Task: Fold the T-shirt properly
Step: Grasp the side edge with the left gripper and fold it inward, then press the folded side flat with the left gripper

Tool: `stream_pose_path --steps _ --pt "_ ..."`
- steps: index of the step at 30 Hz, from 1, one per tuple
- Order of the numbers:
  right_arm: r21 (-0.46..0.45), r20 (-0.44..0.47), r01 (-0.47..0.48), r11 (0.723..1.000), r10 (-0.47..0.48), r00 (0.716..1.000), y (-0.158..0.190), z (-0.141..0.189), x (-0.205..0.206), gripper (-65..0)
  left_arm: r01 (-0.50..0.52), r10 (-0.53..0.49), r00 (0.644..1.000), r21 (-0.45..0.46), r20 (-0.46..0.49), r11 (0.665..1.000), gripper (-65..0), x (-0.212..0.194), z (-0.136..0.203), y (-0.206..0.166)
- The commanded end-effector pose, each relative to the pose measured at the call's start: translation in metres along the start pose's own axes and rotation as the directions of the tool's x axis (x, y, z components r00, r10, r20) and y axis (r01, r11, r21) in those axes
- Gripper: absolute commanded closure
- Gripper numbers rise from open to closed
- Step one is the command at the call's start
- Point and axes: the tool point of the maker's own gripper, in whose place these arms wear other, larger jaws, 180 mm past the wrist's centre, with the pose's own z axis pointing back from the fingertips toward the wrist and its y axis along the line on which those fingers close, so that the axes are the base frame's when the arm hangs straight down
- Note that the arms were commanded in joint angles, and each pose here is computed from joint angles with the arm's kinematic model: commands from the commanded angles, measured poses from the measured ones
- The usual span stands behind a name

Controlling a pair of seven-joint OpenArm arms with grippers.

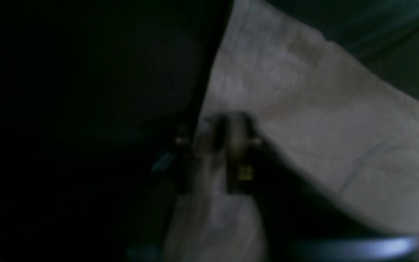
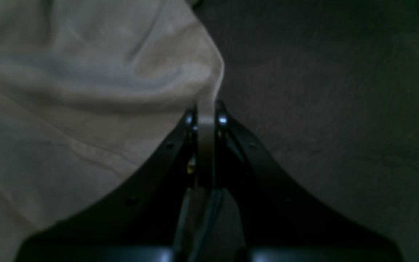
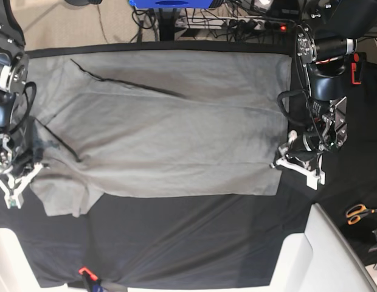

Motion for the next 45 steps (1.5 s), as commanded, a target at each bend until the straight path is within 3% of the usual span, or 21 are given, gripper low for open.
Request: stream_pose_path --steps 1,8,16,20,33,36,38,42,45 --pt "-0.026 0.063 0.003 1.0 -0.001 0.998 -0.015 0.005 0.025 0.0 0.011 -0.01 0.995 0.017 -0.098 1.0 0.0 -0.023 -0.002 0.0" --pt "-0.025 0.061 0.001 1.0 0.001 0.998 -0.014 0.005 0.024 0.0 0.023 -0.021 0.996 0.018 -0.088 1.0 0.0 -0.017 0.0 0.0" --pt "-0.025 0.061 -0.001 1.0 0.002 0.998 -0.014 0.005 0.024 0.0 0.102 -0.101 0.993 0.013 -0.062 0.995 0.0 -0.007 0.023 -0.004" --pt "-0.025 0.061 0.001 1.0 0.001 0.998 -0.014 0.005 0.024 0.0 0.02 -0.016 0.999 0.109 -0.033 0.994 0.0 -0.006 0.039 0.019" --pt "-0.022 0.047 -0.001 1.0 0.002 0.999 -0.012 0.004 0.016 0.0 0.042 -0.042 0.999 0.111 0.002 0.993 0.0 0.003 0.048 0.016" --pt "-0.022 0.046 -0.001 1.0 0.002 0.999 -0.012 0.004 0.015 0.0 0.055 -0.056 0.998 0.097 0.01 0.994 -26.0 0.017 0.054 0.007" --pt "-0.021 0.045 -0.003 1.0 0.004 0.999 -0.012 0.004 0.015 0.0 0.081 -0.085 0.996 0.087 0.042 0.993 -34.2 0.033 0.062 -0.003" --pt "-0.021 0.045 -0.003 1.0 0.004 0.999 -0.012 0.004 0.015 0.0 0.102 -0.11 0.987 0.079 0.115 0.992 -35.7 0.065 0.071 -0.015" --pt "-0.021 0.045 -0.003 1.0 0.004 0.999 -0.012 0.004 0.015 0.0 0.066 -0.073 0.994 0.078 0.086 0.995 -35.5 0.067 0.057 -0.011"
